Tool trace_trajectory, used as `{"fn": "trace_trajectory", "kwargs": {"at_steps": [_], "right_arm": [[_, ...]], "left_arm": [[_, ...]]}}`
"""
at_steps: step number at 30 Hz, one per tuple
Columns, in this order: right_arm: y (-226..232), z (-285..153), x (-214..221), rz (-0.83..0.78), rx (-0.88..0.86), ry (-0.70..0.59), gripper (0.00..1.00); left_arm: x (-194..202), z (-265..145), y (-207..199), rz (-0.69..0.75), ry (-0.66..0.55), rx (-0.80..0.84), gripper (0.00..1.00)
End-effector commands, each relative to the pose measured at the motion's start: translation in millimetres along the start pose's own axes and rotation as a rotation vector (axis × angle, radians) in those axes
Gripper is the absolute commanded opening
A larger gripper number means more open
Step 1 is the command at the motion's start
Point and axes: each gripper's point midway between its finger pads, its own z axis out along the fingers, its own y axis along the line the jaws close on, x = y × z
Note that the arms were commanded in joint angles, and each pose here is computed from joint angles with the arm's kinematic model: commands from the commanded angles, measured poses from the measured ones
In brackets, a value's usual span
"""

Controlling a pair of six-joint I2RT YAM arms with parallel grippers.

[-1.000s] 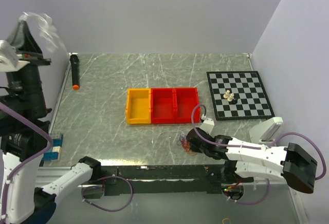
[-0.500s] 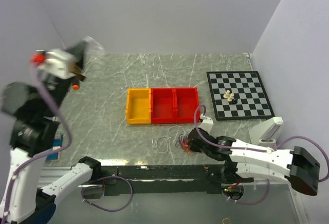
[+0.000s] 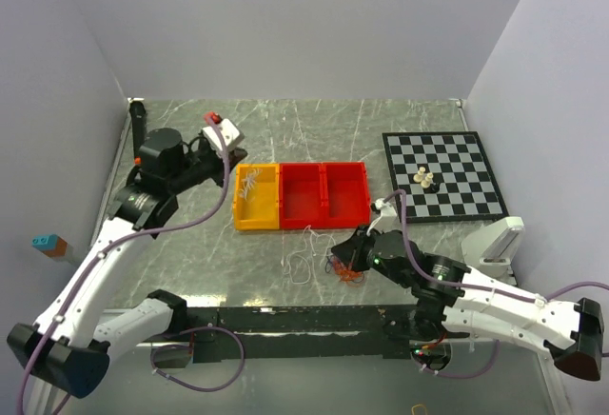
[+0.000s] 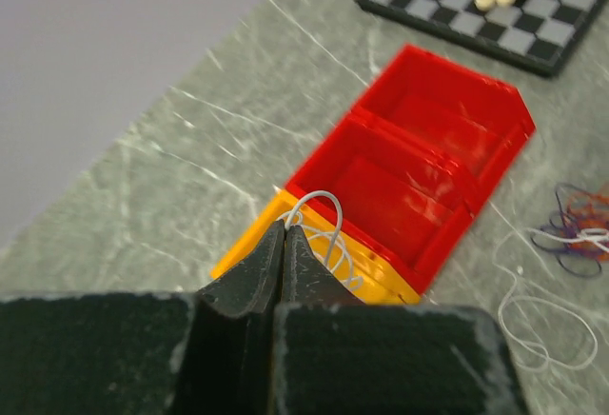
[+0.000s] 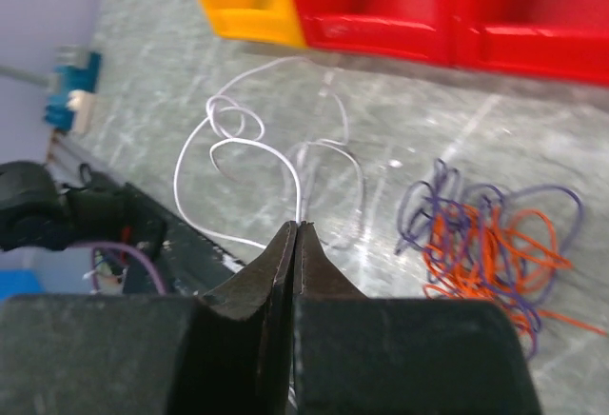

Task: Untangle the cables

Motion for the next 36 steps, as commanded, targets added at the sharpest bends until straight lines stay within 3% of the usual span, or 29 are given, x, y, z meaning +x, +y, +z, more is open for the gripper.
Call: {"fn": "trace_trajectory", "kwargs": {"at_steps": [1,9,17,24,25,26,28,32,36], "right_arm": [[41,-10,-25,-0.038,-0.157,-0.057,0.00],[80,-20,-50,-0.072,-0.274,-0.095,0.00],[113,-37,-75,-0.122,-0.371,-0.141,0.00],[147,-53,-105,-0.161,-0.441,-0.189,0.00],[151,-53,-108,-0.170,-0.445,-0.190,0.00],[156,-56,-113,-0.180,-0.452,-0.196,0.00],[166,-57,-123,-0.200,-0.451,-0.202,0.00],[186,-60,-143,-0.243,-0.456,-0.225,0.00],[205,-64,-166,-0.279,-0.455,-0.262,0.00]], "left_arm": [[4,17,-16,0.037,-0.032,0.100,0.01],[33,32,-11,-0.005,0.016,0.045,0.01],[74,44,-10,-0.003,0.158,0.040,0.01],[94,46,4,-0.024,0.194,-0.070,0.02],[95,47,6,-0.049,0.205,-0.090,0.05],[98,48,9,-0.086,0.228,-0.109,0.14],[93,53,0,-0.141,0.276,-0.042,0.46],[83,58,-4,-0.236,0.342,-0.009,0.81],[54,48,-4,-0.281,0.270,-0.006,0.99]]}}
